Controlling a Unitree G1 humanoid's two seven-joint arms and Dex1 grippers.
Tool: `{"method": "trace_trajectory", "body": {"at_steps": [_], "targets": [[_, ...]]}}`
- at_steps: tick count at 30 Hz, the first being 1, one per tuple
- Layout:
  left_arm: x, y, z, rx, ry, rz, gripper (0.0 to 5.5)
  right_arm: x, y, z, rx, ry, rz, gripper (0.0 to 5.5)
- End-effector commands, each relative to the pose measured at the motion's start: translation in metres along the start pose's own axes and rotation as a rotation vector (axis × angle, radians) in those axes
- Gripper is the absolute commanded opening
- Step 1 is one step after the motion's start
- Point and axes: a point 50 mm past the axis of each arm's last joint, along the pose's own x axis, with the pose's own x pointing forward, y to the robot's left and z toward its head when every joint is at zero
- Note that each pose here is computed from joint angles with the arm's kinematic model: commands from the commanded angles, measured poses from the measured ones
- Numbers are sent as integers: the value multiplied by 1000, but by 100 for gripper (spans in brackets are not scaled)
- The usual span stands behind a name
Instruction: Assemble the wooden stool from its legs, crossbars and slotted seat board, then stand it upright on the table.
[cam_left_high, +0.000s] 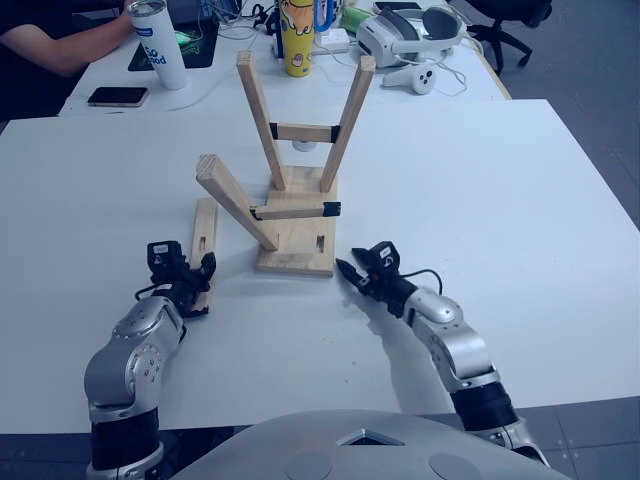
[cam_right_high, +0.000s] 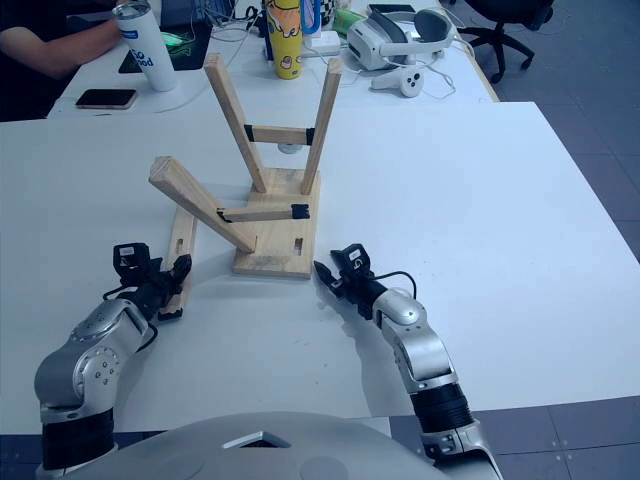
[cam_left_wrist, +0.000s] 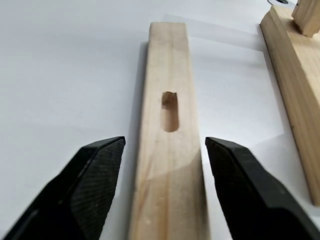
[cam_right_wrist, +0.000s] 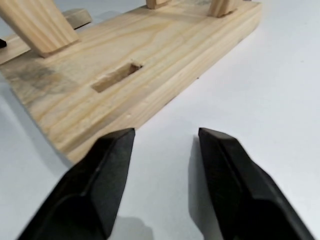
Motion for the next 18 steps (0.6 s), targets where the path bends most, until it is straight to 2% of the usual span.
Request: {"method": "trace_trajectory", "body": {"at_steps": [1, 11, 18], "targets": [[2, 0, -2, 8, 42, -13, 301, -1, 1, -12, 29, 54, -15, 282], [7, 13, -25, 138, 162, 18, 301, -3, -21, -1, 112, -12, -151, 282], [12, 20, -17, 108, 110, 22, 210, -8, -43, 16, 134, -70, -241, 284]]}}
